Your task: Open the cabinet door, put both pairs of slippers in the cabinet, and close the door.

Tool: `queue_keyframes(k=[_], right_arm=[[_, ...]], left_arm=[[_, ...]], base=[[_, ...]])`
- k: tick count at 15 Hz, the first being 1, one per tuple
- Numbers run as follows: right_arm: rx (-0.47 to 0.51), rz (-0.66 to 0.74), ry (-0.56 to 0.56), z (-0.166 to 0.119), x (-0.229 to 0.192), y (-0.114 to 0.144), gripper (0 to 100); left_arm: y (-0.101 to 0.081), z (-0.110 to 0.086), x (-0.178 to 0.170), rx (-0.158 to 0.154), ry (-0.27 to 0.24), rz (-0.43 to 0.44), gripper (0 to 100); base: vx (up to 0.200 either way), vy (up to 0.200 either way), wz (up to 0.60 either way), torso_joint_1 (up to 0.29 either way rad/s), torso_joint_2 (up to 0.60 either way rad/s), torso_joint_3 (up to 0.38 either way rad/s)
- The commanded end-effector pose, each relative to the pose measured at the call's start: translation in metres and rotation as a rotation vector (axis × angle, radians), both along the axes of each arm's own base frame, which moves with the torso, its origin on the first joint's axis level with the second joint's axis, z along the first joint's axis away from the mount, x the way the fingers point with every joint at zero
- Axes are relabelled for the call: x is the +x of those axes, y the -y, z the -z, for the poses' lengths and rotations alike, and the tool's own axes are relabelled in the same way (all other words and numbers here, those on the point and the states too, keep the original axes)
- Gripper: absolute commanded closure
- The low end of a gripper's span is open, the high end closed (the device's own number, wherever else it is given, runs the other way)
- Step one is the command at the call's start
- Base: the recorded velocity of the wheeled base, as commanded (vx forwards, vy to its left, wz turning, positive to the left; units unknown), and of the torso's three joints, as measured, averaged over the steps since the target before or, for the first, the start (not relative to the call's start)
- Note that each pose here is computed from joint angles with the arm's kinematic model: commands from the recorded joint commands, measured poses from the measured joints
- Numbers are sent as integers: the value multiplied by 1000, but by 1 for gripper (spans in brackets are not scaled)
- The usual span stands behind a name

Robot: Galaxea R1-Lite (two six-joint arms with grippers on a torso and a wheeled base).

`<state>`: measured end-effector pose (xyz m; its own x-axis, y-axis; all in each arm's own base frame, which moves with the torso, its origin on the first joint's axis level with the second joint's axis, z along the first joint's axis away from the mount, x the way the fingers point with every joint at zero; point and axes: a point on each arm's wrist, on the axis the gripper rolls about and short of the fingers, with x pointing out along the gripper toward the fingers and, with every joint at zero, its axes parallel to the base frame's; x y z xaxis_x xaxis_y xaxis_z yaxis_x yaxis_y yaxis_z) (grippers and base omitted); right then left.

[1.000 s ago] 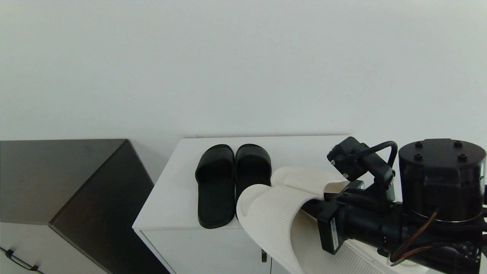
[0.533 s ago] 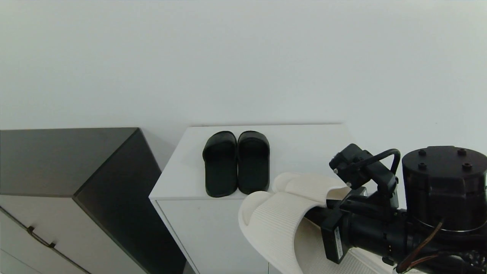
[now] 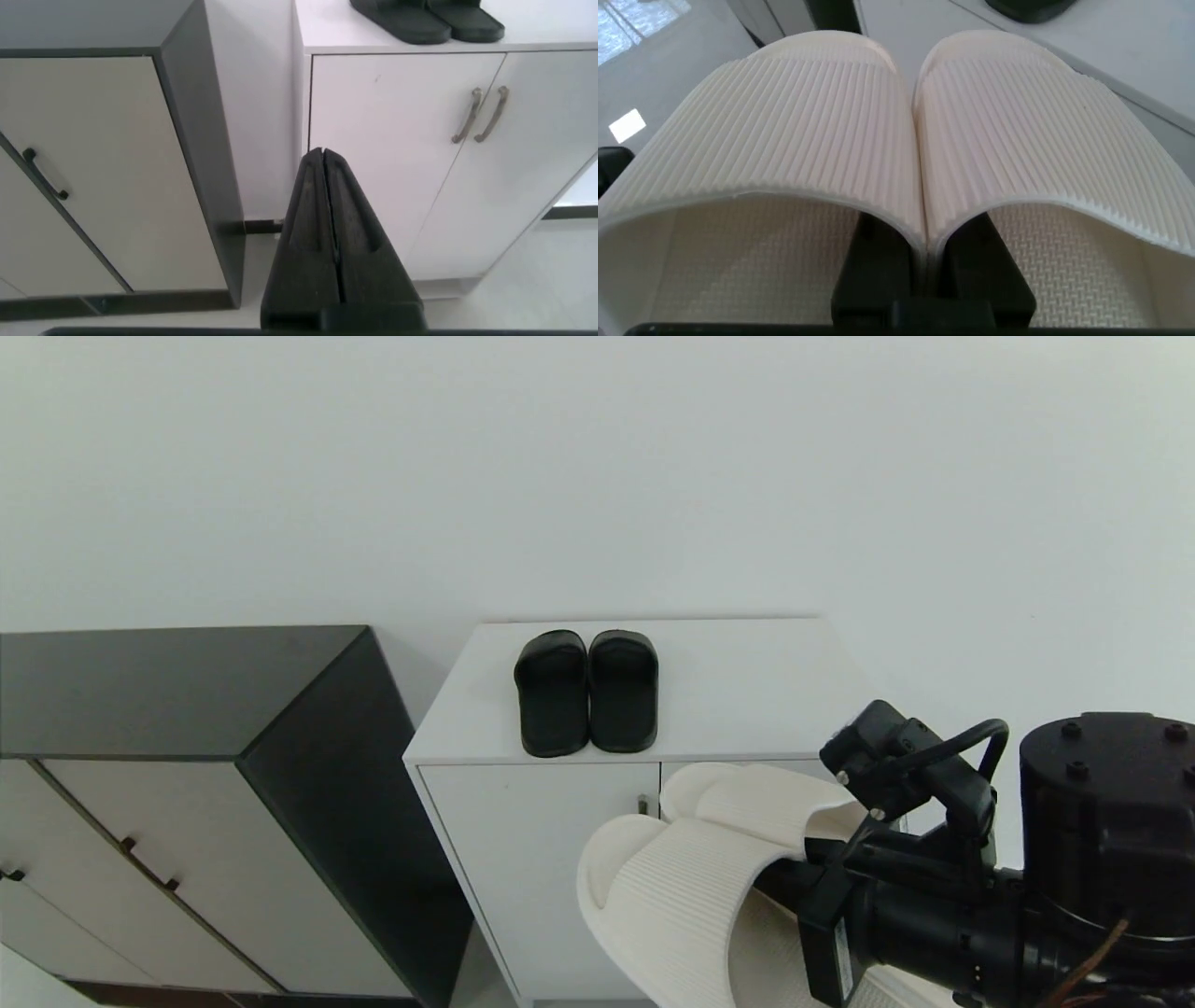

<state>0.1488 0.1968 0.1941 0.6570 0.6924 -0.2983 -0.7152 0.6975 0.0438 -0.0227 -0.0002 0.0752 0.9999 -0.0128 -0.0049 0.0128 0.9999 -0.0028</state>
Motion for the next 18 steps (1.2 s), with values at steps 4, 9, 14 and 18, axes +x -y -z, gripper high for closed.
queue_keyframes(k=[4, 9, 14, 18], right_arm=[[-9, 2, -4, 2, 1, 0, 100], [-10, 2, -5, 3, 1, 0, 100], [-17, 1, -13, 6, 1, 0, 100], [-34, 2, -24, 13, 4, -4, 100]], left_arm=[[0, 0, 0, 0, 0, 0, 100], [0, 0, 0, 0, 0, 1, 100], [0, 0, 0, 0, 0, 0, 100], [0, 0, 0, -3, 0, -2, 100]], base=[[0, 0, 0, 0, 0, 0], [0, 0, 0, -53, 116, 61], [0, 0, 0, -201, 477, 270], [0, 0, 0, -229, 544, 321]])
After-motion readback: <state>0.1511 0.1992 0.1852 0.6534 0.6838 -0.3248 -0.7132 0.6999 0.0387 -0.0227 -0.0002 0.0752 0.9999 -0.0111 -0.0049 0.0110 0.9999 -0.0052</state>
